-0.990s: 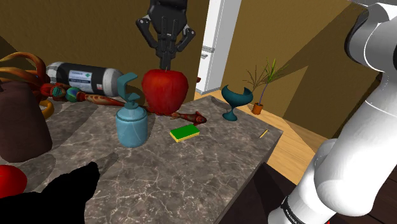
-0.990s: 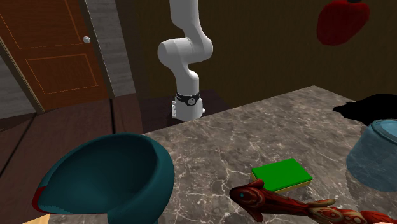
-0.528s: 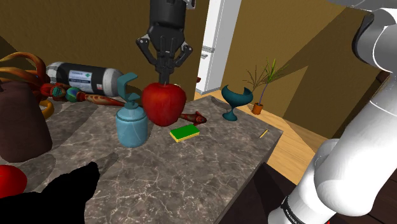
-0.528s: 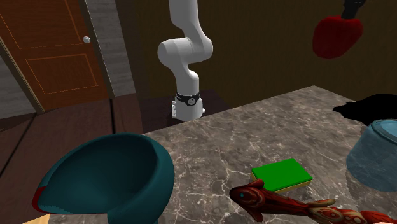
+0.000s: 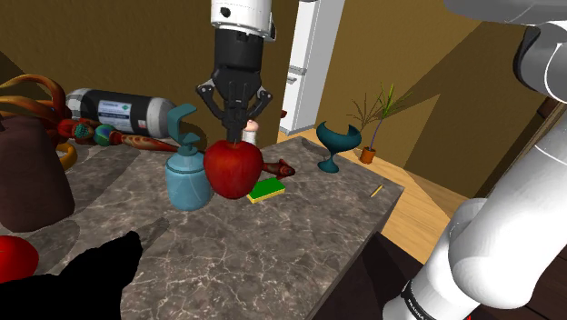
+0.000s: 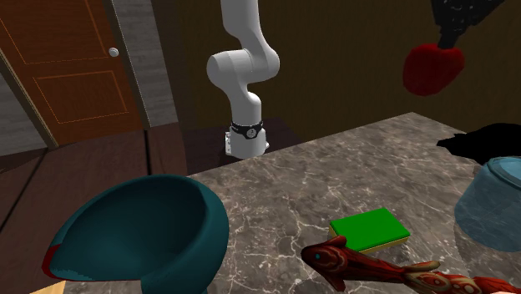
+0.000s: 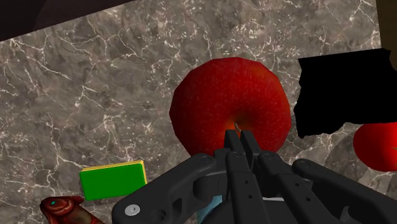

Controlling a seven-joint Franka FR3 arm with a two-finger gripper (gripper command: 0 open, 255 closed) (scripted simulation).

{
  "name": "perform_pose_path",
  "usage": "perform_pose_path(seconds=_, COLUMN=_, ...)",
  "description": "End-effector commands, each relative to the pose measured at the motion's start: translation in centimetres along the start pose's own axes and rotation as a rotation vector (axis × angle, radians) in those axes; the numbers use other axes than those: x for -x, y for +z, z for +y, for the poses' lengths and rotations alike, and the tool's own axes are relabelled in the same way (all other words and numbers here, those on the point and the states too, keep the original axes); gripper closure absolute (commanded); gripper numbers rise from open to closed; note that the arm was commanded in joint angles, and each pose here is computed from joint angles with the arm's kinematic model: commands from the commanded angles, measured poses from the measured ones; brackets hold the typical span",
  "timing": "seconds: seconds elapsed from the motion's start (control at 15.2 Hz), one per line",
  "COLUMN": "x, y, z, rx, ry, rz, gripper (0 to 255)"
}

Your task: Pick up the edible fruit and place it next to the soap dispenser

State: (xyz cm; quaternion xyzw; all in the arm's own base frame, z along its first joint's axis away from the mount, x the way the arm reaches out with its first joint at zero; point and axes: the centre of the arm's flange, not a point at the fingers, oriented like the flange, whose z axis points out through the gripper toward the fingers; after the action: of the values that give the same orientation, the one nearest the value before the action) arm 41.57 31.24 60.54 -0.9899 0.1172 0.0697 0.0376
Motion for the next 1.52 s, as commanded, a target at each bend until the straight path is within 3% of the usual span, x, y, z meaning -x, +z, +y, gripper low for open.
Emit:
perform_pose_path(seconds=0.0, x=-0.1, y=1.0, z=0.0, rx=0.000, ry=0.000, rz=0.000, gripper=255)
perform_pose_path(seconds=1.45, x=-1.8, y=12.4, z=0.6, rx=0.000, ry=0.000, rz=0.000, gripper=255)
